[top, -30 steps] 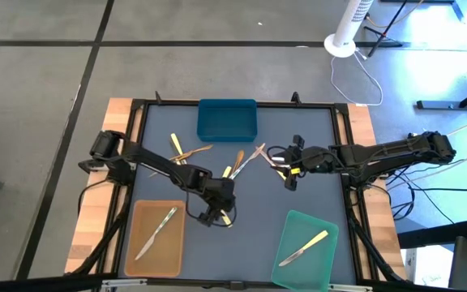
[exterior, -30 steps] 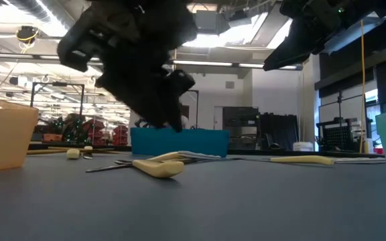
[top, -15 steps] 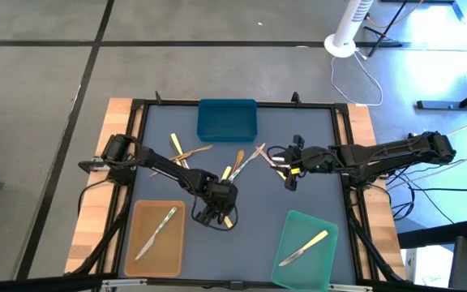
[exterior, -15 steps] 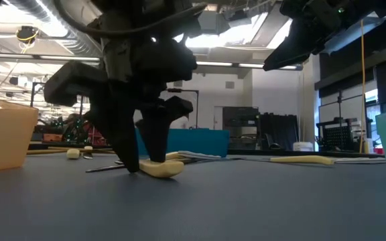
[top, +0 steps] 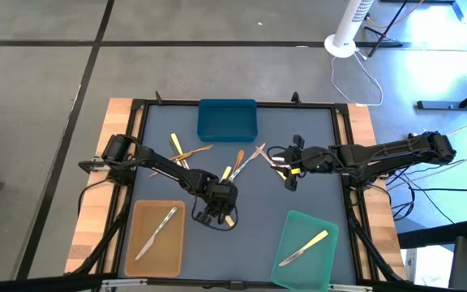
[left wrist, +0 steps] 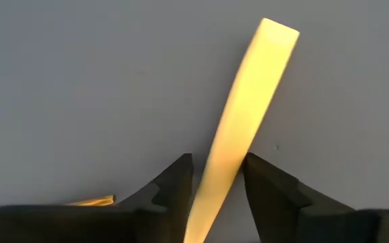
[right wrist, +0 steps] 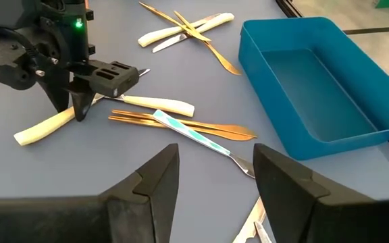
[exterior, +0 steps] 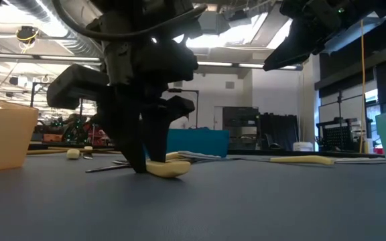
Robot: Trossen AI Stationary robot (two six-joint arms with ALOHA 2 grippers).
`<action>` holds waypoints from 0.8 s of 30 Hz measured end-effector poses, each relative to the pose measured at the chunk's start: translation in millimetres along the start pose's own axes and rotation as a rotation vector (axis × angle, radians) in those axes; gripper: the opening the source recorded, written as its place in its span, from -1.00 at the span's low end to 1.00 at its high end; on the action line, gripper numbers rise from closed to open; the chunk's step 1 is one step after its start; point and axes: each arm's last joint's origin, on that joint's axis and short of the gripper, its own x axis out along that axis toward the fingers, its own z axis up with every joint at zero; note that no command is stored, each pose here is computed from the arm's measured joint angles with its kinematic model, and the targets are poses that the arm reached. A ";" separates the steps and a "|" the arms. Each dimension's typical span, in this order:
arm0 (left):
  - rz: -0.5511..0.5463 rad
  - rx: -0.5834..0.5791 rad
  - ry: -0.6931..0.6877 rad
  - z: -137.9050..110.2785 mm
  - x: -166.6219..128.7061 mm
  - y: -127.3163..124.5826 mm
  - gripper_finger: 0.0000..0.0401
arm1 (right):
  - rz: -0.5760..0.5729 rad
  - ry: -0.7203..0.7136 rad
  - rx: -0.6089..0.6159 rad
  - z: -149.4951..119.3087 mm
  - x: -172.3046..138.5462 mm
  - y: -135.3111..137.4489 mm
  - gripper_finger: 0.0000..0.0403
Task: Sort silverware by color (type)
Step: Put the yellow knife into the green bin
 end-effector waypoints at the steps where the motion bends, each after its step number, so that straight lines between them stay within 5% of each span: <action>1: 0.001 0.000 0.001 -0.1 0.2 0.0 -0.43 | 0.000 0.000 0.000 0.0 0.0 0.0 -0.11; 12: 0.007 0.005 -0.014 1.1 1.0 0.5 -0.72 | 0.000 0.000 0.000 0.0 0.0 0.0 -0.11; 24: 0.008 0.000 -0.012 7.4 -4.7 2.1 -0.74 | 0.000 0.001 -0.001 -0.3 0.1 0.0 -0.11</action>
